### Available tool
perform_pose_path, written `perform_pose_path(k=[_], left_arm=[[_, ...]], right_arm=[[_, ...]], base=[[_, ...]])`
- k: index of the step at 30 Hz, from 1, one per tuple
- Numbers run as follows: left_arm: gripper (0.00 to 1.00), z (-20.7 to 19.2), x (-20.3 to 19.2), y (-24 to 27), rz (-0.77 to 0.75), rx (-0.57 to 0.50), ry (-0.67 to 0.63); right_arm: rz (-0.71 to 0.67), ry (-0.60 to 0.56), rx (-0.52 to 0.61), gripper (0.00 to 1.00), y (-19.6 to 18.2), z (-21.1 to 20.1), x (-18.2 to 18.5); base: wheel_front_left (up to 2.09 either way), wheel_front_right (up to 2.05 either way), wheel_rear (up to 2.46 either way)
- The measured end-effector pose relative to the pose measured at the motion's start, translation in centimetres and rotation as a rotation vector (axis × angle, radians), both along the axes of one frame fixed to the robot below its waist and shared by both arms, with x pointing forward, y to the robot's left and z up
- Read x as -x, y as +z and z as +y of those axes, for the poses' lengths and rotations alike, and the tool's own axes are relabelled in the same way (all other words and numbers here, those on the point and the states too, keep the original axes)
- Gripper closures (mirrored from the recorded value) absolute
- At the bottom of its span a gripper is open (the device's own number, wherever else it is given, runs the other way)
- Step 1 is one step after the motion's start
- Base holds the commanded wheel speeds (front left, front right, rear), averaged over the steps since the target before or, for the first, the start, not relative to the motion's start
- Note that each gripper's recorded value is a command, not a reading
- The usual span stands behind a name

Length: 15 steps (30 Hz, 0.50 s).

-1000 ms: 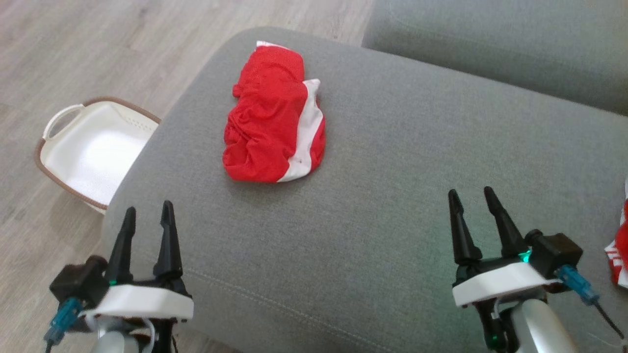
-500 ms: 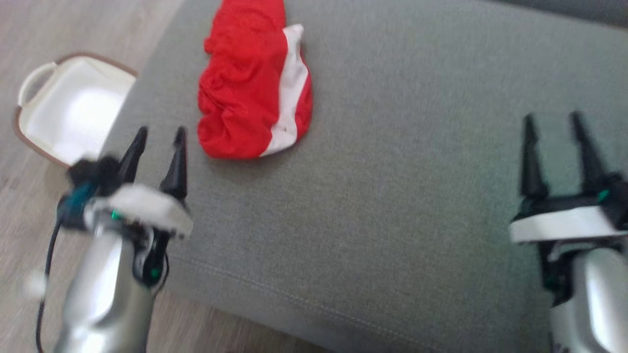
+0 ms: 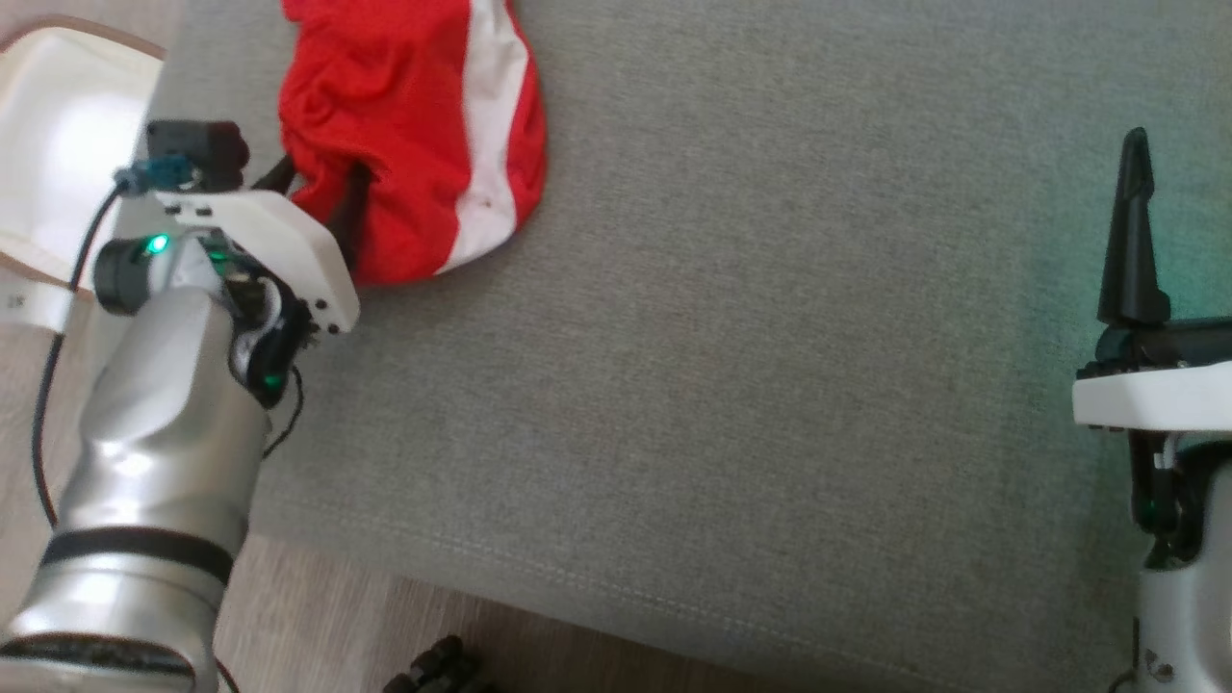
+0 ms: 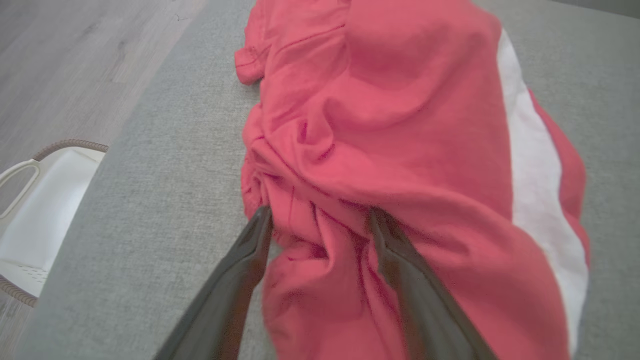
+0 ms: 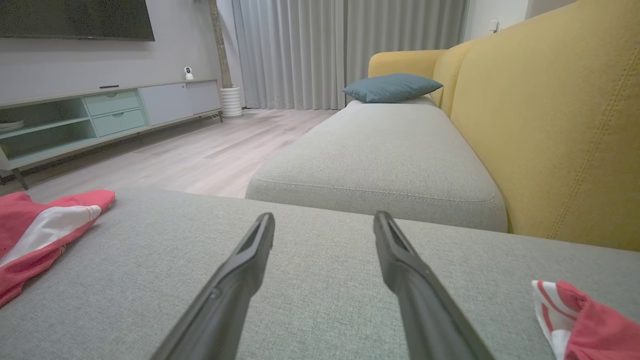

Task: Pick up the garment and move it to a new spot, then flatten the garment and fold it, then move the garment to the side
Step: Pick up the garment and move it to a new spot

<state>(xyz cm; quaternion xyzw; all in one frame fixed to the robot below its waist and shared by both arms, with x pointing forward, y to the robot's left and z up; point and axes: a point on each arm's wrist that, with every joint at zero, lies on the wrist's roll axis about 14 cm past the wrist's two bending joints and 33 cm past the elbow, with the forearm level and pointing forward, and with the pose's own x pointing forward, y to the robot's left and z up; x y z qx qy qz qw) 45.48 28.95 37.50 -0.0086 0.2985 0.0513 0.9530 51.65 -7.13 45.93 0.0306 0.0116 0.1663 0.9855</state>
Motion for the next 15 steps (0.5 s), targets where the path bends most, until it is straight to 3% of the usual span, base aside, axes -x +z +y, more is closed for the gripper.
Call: perform_pose_path(k=[7, 9, 15], left_arm=[[0.00, 0.4, -0.9, -1.8, 0.071, -0.009, 0.006], [1.00, 0.3, -1.2, -1.8, 0.067, 0.004, 0.012], [1.00, -0.5, -2.4, 0.7, -0.081, 0.007, -0.007]], right_arm=[[0.018, -0.024, 0.019, 0.00, -0.7, -1.2, 0.0], [0.015, -0.030, 0.022, 0.00, -0.5, -1.5, 0.1], [0.000, -0.030, 0.022, 0.00, 0.3, -1.6, 0.8]], base=[[0.00, 0.00, 0.00], [0.00, 0.00, 0.00], [0.00, 0.00, 0.00]])
